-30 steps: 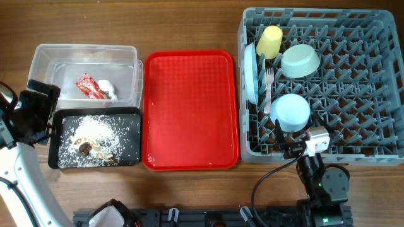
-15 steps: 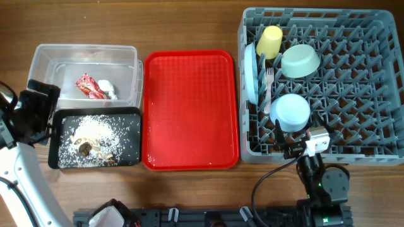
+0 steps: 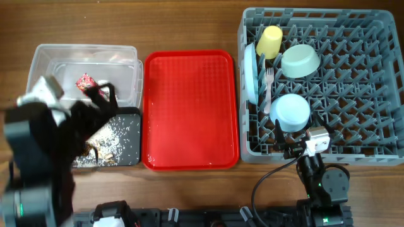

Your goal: Sort waste into correct bins and load items into the dishwasher rack

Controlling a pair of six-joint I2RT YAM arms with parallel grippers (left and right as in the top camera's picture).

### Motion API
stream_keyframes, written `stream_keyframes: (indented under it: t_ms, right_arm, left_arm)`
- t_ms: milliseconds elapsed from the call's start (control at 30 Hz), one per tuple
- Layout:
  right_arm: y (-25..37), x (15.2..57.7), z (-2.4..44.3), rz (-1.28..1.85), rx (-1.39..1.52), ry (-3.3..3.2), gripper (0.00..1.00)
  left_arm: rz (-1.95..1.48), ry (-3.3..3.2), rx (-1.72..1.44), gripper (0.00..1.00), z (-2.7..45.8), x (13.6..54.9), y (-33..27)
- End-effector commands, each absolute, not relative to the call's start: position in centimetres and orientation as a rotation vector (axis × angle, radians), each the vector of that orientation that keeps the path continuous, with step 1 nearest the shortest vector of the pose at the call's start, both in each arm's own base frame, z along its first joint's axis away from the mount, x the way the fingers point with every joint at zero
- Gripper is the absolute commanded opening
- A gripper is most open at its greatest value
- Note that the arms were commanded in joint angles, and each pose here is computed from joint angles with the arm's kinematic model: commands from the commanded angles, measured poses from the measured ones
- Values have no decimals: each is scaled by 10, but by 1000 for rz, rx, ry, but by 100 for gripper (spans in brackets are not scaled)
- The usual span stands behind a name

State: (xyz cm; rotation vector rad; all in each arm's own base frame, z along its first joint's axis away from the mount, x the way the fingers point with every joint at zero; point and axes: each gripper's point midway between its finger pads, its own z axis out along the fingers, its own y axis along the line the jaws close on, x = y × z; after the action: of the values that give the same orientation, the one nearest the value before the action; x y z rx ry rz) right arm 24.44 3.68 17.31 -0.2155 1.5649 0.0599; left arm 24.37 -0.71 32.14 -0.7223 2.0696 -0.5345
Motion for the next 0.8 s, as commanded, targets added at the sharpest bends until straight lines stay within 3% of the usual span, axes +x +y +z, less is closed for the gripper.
stream_keyframes:
  t_ms: [0,200,433,600,767]
  right_arm:
    - [35,244,175,43,-212,1554,100]
    - [35,244,175,43,-212,1554,100]
    - [35,244,175,43,-212,1554,100]
    - [35,244,175,43,-212,1554,100]
    - [35,244,175,43,-212,1554,100]
  left_arm:
    - [-511,2001,-627,100,323,208,-15]
    - [-533,1929,-583,100,281,179,-18]
    - [-599,1523,-412,100,286,215,-19]
    - [-620,1293,-322,100,295,217,-18]
    - [-619,1285,-320,100,272,227,-18]
